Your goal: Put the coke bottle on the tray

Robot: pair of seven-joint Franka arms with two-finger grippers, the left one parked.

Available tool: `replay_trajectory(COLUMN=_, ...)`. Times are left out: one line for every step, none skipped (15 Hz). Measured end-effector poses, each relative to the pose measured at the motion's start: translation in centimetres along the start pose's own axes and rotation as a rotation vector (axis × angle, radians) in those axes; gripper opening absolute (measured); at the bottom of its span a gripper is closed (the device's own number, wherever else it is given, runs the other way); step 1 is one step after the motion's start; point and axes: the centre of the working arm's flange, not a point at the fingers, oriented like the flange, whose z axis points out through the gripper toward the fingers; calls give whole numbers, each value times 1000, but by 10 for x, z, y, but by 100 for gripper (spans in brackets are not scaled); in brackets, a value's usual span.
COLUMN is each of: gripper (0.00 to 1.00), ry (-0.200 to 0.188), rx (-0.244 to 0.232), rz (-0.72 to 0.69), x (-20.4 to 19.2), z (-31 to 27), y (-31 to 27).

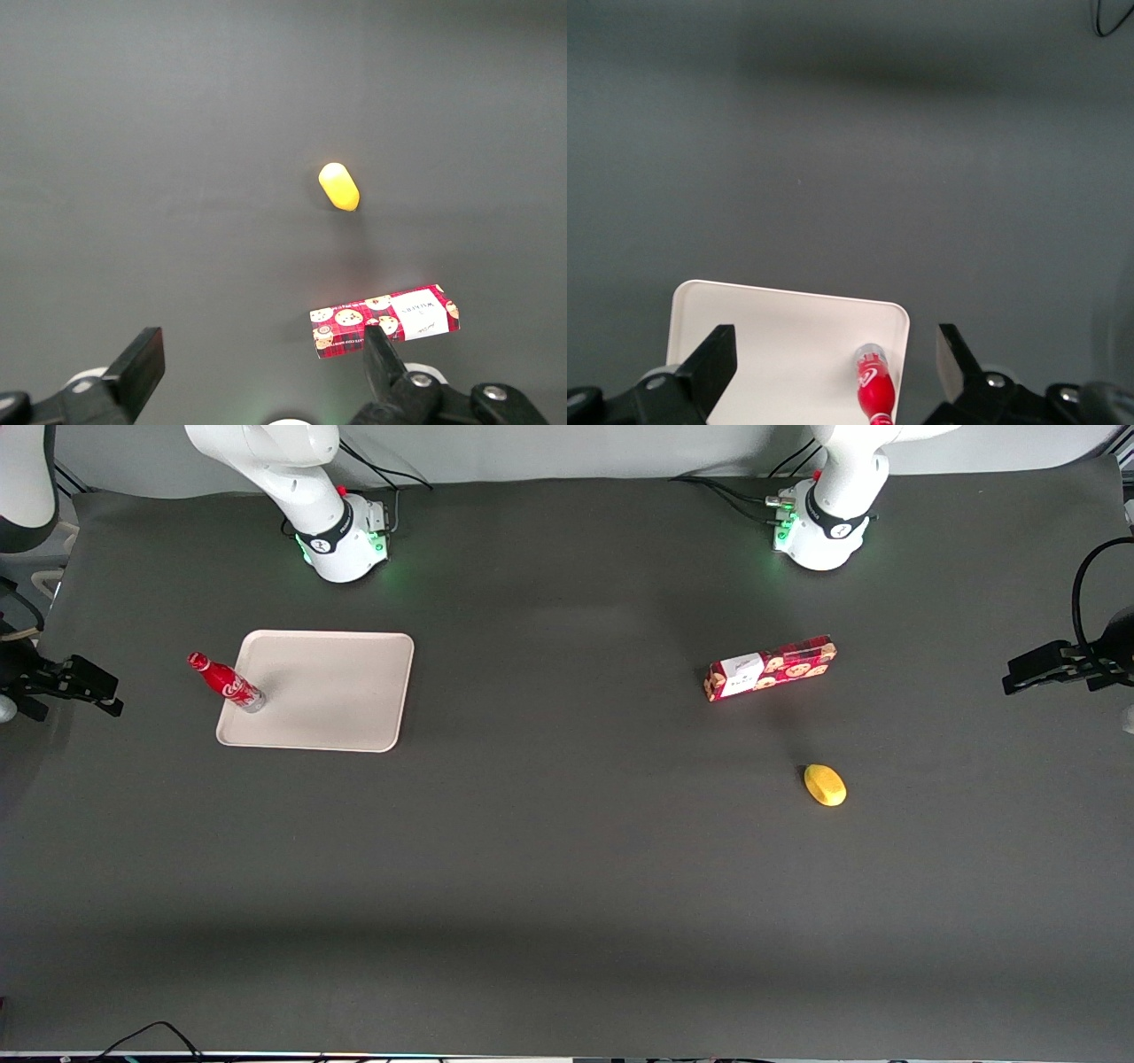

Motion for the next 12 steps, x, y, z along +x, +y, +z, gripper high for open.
replay_trajectory(gripper=100, ry=-9, rx=8, rz=2, x=10, z=-8, y=-8)
replay_trajectory(gripper=100, ry=-14, rx=15, rz=4, x=19, z=-16, y=-17)
replay_trajectory(gripper=100, ry=-11, rx=26, rz=11, x=28, z=-24, y=-24)
replay_trajectory(gripper=100, ry=-4, rx=53, rz=22, x=33, z=-30, y=-30)
replay_trajectory(gripper=100, ry=0, rx=80, rz=31, x=37, z=-35, y=-33)
replay_trajectory(gripper=100, ry=3, rx=96, rz=38, x=39, z=-36, y=-35)
replay_trajectory(gripper=100, ry=3, rx=102, rz=45, x=41, z=-35, y=-35)
replay_trajectory(gripper=100, ry=0, rx=104, rz=50, x=42, z=-34, y=-35)
replay_trajectory(gripper=100, ry=-3, rx=105, rz=51, x=42, z=-32, y=-35)
replay_trajectory(gripper=100, ry=-5, rx=105, rz=52, x=43, z=-30, y=-35)
replay_trajectory(gripper=100, ry=-7, rx=106, rz=52, x=43, z=-29, y=-35)
replay_trajectory(gripper=100, ry=-7, rx=106, rz=53, x=43, z=-29, y=-35)
